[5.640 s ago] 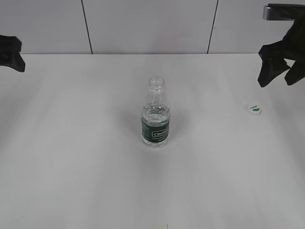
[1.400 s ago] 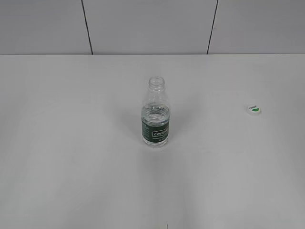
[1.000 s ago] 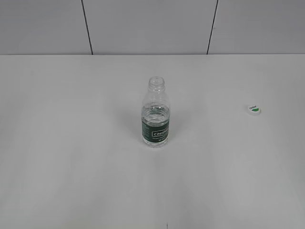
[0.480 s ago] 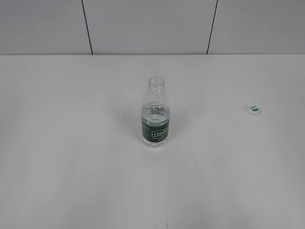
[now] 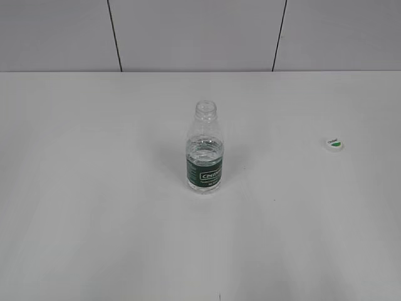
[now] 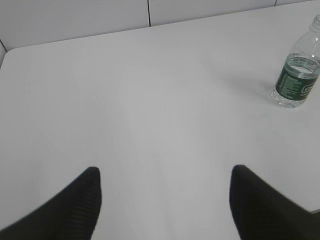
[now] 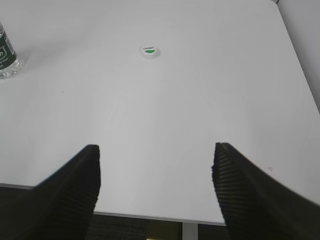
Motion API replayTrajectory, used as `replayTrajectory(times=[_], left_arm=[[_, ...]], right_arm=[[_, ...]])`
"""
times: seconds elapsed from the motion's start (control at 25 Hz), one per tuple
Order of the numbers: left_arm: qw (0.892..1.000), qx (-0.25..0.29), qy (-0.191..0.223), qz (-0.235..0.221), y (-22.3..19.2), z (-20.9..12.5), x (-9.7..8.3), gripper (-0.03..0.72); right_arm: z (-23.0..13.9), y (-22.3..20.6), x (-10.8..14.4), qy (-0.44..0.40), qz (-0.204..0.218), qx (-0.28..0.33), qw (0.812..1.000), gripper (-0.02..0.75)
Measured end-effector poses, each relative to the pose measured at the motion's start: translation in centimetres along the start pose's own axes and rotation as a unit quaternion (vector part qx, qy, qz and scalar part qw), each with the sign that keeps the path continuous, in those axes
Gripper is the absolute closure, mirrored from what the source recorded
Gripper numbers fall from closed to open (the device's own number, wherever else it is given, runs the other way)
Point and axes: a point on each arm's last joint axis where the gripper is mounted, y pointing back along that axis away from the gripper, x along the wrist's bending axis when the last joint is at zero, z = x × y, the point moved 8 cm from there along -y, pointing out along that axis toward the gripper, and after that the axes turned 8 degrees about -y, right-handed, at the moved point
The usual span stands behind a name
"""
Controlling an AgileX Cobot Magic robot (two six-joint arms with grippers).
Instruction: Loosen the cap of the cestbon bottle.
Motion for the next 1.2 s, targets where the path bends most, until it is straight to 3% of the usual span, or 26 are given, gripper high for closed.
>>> replayTrajectory(times=[1.2], left_arm=[[1.000,0.000,-0.001,0.001,0.00,-0.01,0.04,0.215]], right_arm=[[0.04,0.00,-0.31,-0.002,-0.009,-0.001,1.000,0.204]])
